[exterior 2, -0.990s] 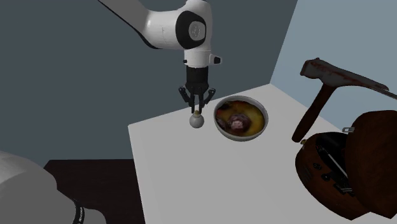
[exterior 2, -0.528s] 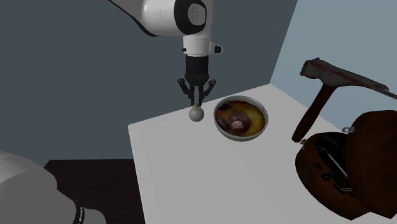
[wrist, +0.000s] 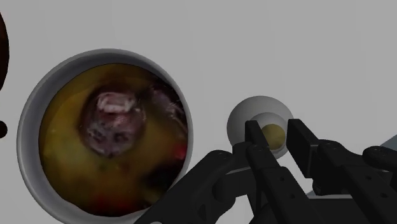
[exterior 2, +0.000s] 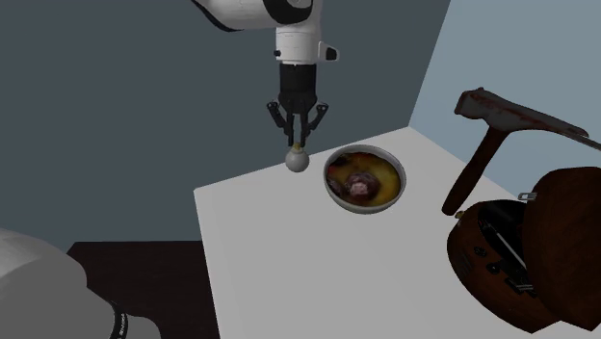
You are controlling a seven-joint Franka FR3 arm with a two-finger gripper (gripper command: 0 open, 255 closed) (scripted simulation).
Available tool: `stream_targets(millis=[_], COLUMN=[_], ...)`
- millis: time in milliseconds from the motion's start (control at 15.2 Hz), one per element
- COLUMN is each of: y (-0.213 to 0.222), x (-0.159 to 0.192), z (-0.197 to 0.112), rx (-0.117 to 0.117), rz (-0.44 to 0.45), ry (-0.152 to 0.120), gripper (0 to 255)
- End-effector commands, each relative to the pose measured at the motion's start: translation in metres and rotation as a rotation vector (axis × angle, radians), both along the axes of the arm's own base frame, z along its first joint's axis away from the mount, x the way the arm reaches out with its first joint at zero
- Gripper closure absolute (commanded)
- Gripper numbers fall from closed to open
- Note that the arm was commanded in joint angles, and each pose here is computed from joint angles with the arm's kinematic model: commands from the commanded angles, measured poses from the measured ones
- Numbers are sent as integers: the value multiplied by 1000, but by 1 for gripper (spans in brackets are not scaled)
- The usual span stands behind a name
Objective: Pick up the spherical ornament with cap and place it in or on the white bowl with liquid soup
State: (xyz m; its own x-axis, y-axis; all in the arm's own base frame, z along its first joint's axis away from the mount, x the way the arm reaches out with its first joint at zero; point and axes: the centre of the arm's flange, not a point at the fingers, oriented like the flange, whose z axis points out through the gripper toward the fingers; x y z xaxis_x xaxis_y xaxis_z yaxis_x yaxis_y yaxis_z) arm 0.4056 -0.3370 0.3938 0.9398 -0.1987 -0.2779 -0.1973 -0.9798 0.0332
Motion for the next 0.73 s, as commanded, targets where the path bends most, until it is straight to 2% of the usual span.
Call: stream_targets(millis=[0,660], y=[-1,-1], x=[0,0], z=[11,64], rx=[0,0], rz=[0,0], ry=[0,0], gripper=[255,255])
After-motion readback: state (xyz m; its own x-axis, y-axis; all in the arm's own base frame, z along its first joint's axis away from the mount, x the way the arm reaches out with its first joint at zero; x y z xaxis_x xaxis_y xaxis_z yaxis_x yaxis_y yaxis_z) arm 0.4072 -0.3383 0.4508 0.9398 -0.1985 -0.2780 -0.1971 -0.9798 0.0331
